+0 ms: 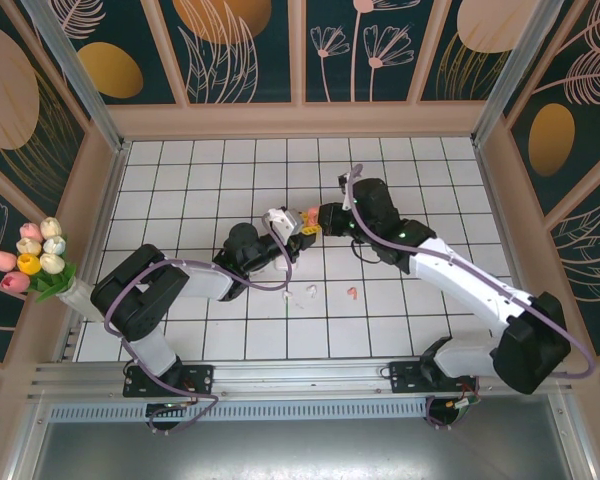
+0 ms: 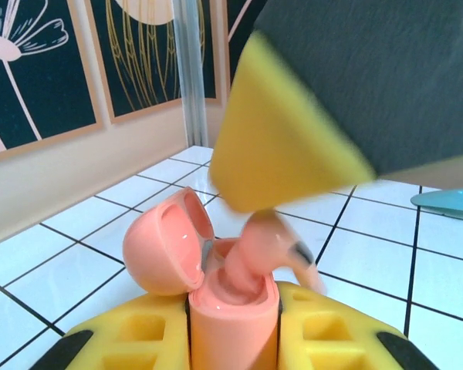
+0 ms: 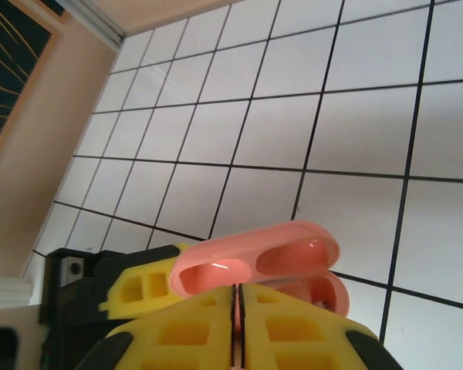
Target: Insert the wireless bluetooth earbuds into the charging case
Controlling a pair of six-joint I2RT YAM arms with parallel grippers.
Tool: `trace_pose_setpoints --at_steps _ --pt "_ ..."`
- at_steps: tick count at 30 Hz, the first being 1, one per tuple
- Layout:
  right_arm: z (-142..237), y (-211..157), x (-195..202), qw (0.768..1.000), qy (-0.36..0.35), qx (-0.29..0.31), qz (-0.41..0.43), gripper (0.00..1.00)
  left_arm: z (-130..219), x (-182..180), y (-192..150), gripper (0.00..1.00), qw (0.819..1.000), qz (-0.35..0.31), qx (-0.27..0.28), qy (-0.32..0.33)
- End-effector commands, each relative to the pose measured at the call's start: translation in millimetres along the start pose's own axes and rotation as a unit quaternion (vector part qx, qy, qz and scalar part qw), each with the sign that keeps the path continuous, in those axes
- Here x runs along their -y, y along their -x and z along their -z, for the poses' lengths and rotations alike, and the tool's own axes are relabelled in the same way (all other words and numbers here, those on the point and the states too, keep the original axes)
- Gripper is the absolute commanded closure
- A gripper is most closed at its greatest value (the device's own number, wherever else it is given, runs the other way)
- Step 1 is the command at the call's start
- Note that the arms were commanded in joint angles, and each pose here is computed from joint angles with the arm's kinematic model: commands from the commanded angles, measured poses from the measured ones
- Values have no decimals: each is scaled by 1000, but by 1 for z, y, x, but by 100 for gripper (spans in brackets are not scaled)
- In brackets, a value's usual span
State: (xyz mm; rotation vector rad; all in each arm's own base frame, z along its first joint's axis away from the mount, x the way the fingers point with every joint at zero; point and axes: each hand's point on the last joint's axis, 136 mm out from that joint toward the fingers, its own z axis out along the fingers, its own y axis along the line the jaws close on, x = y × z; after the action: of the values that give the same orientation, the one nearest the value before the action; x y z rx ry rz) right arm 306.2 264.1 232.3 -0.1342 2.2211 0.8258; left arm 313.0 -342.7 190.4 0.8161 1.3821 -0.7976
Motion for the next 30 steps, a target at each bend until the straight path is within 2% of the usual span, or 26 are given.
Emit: trace_pose_setpoints --at_steps 1,11,12,14,18,21,24,27,30 --pt "13 3 0 999 14 13 -29 87 5 -2 31 100 998 -14 54 9" --pt "15 -15 33 997 -24 20 -68 86 5 -3 28 100 998 -1 58 13" --pt "14 -20 41 996 -33 19 -75 86 3 -5 12 100 999 3 39 16" --pt "13 -28 58 994 -56 20 -93 85 5 -6 4 100 999 4 30 23" --pt "14 -49 104 984 -110 20 -142 76 13 -11 -2 100 999 13 29 44" --pt "24 -46 154 967 -170 45 -187 61 18 -16 -2 100 997 20 33 63" --pt "34 -33 196 950 -210 68 -222 52 19 -22 0 100 996 26 36 79" --pt "44 -12 239 930 -255 92 -249 47 18 -26 4 100 995 26 39 88" --pt "43 6 282 910 -297 95 -274 47 16 -28 8 100 995 26 41 92"
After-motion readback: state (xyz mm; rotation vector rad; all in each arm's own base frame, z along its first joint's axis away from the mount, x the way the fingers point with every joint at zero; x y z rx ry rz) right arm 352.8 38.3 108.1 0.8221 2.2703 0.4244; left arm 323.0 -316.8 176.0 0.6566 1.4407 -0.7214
